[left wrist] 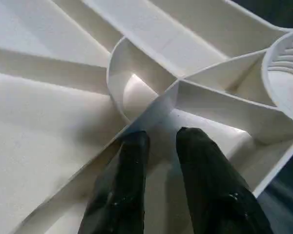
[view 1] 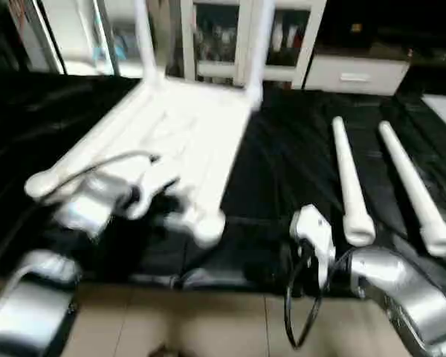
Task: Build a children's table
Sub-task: Rotate table base
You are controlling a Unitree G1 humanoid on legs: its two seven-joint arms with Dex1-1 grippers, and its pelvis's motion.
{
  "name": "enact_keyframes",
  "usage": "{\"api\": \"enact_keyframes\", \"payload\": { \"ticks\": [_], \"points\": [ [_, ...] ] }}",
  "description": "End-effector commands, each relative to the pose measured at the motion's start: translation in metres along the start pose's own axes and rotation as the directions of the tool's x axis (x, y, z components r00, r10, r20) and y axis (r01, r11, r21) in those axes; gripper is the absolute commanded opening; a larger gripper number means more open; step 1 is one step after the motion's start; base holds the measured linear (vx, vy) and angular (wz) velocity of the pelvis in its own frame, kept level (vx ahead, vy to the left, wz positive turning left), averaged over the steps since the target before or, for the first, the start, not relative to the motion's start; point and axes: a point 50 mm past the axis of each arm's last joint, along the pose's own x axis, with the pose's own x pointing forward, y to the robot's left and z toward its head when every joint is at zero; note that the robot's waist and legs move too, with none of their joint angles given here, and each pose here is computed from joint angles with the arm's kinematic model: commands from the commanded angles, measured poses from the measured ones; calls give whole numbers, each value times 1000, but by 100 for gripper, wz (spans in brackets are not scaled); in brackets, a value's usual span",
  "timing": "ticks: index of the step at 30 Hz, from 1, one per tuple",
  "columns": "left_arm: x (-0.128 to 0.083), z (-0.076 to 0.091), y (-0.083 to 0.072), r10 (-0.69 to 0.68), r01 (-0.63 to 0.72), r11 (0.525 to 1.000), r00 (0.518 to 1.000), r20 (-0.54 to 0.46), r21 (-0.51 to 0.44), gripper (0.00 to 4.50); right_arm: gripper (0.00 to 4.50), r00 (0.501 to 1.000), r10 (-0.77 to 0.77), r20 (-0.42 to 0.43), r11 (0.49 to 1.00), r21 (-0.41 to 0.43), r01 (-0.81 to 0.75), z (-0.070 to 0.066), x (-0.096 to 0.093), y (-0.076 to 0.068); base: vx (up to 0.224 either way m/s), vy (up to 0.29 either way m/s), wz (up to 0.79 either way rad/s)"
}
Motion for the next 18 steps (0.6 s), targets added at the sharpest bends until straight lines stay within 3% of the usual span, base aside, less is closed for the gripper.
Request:
{"api": "enact_keyframes", "payload": {
  "ticks": [1,2,3,6,11,18],
  "points": [
    [-8,15,16,141,-143,989,988,57,34,132,375,1000,-22,2,1000,-18,22,4,-3,-4,0,0,0],
    [-6,17,17,170,-172,984,984,59,44,132,375,1000,-23,2,1000,-18,23,4,-4,-4,0,0,0],
    [-4,28,17,185,-192,980,973,140,41,132,375,1000,-30,3,999,-17,30,4,-5,-5,0,0,0],
    [-4,44,8,86,-91,996,959,268,7,132,375,999,-34,2,999,-16,34,3,-6,-5,0,0,0],
    [-12,52,5,-19,-14,996,936,351,90,132,375,999,-35,3,999,-14,35,3,-5,-5,30,4,1],
    [-25,45,9,-121,66,979,950,289,193,160,375,1000,-31,5,999,-15,31,4,-5,-5,0,0,0]
  ]
}}
